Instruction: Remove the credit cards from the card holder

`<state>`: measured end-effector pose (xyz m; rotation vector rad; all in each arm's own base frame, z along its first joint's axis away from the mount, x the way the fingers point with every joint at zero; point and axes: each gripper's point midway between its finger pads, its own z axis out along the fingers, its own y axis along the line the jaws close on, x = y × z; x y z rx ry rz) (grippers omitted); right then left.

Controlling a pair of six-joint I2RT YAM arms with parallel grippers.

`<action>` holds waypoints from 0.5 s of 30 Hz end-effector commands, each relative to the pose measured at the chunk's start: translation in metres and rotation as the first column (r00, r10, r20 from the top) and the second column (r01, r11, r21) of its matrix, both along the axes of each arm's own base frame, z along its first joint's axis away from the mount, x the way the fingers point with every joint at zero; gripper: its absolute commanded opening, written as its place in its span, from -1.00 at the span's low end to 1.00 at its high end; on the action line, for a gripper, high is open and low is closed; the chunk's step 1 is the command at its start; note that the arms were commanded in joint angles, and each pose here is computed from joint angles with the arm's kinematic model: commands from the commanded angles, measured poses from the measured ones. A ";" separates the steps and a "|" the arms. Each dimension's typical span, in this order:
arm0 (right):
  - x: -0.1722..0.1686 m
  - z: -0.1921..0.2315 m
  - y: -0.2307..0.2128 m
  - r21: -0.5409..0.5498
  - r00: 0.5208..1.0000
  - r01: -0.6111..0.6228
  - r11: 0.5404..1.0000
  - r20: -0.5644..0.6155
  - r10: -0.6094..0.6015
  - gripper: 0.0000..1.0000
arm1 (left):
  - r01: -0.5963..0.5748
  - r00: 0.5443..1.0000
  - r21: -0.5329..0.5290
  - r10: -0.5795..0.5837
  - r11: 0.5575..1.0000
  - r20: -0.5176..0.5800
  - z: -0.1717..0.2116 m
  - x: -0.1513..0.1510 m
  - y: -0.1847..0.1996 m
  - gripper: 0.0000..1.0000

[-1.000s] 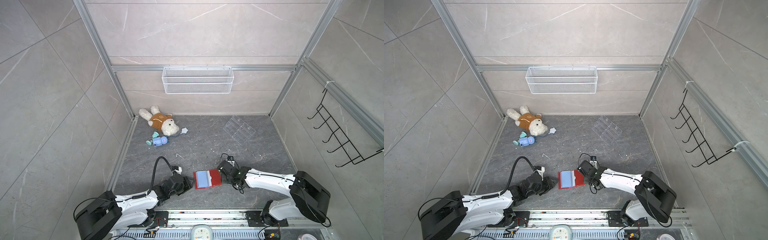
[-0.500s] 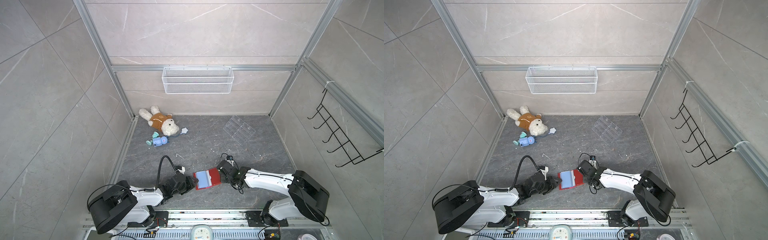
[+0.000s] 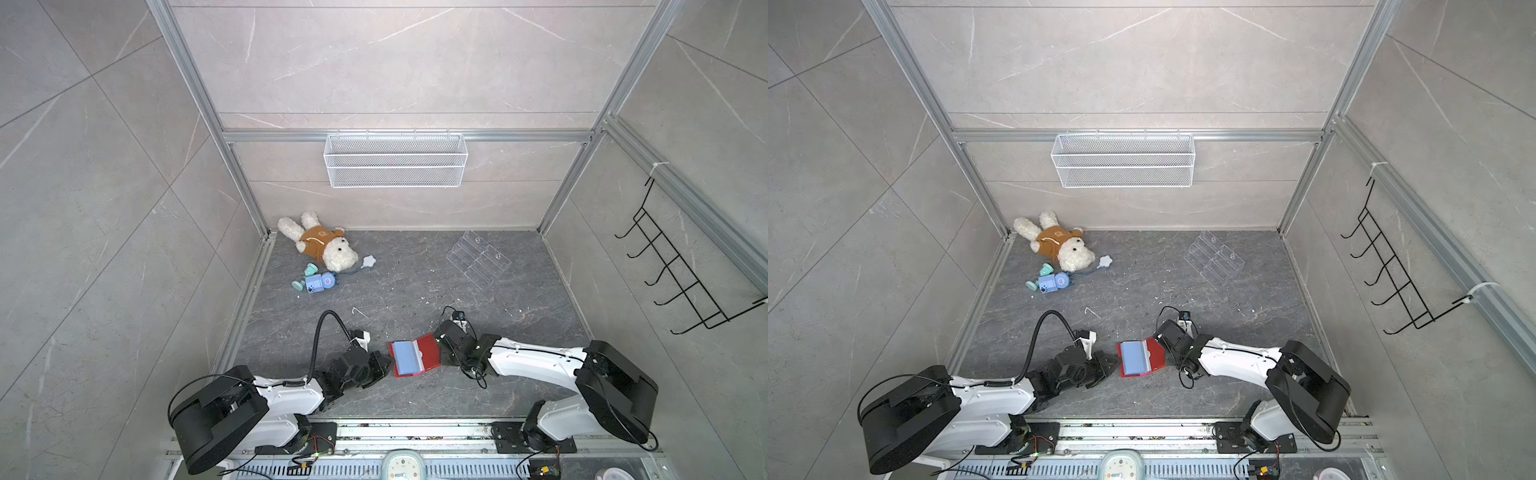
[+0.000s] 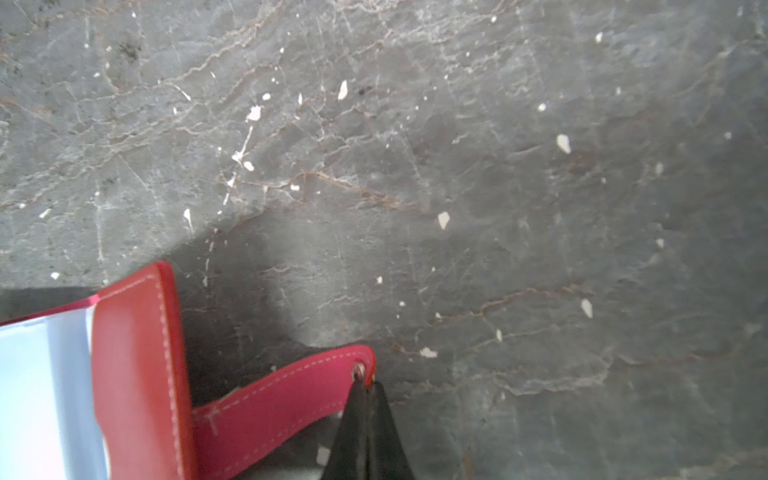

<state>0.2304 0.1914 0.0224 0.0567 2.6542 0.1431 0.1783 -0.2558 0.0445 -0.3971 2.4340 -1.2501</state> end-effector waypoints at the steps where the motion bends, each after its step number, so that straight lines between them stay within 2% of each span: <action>1: -0.012 -0.014 -0.004 -0.009 0.998 -0.021 1.000 -0.058 0.021 -1.00 | 0.009 0.999 -0.018 -0.008 1.000 0.050 0.011 0.006 -0.005 -0.89; 4: -0.011 -0.011 -0.002 0.001 0.998 -0.025 1.000 -0.054 0.025 -1.00 | 0.013 0.999 -0.016 -0.013 1.000 0.050 0.010 0.005 -0.005 -1.00; 7: -0.011 -0.003 -0.002 0.013 0.999 -0.022 1.000 -0.040 0.022 -1.00 | 0.017 0.998 -0.012 -0.016 1.000 0.060 0.013 0.005 -0.005 -1.00; 8: -0.010 0.001 -0.004 0.012 0.999 -0.017 1.000 -0.031 0.017 -0.93 | 0.017 0.998 -0.010 -0.017 1.000 0.062 0.014 0.005 -0.004 -1.00; 9: -0.010 0.006 -0.006 0.010 1.000 -0.011 1.000 -0.021 0.011 -0.80 | 0.018 0.998 -0.009 -0.018 1.000 0.063 0.014 0.005 -0.004 -1.00; 11: -0.008 0.021 -0.010 0.013 1.000 -0.006 1.000 0.006 0.006 -0.26 | 0.025 0.997 -0.011 -0.024 1.000 0.067 0.016 0.005 -0.006 -1.00; 13: -0.008 0.038 -0.012 0.027 0.999 -0.009 1.000 0.036 0.008 0.16 | 0.029 0.997 -0.009 -0.029 1.000 0.067 0.016 0.005 -0.007 -1.00; 15: -0.008 0.057 -0.015 0.044 0.997 -0.011 0.999 0.071 0.008 0.42 | 0.036 0.997 -0.012 -0.035 0.999 0.071 0.018 0.006 -0.008 -1.00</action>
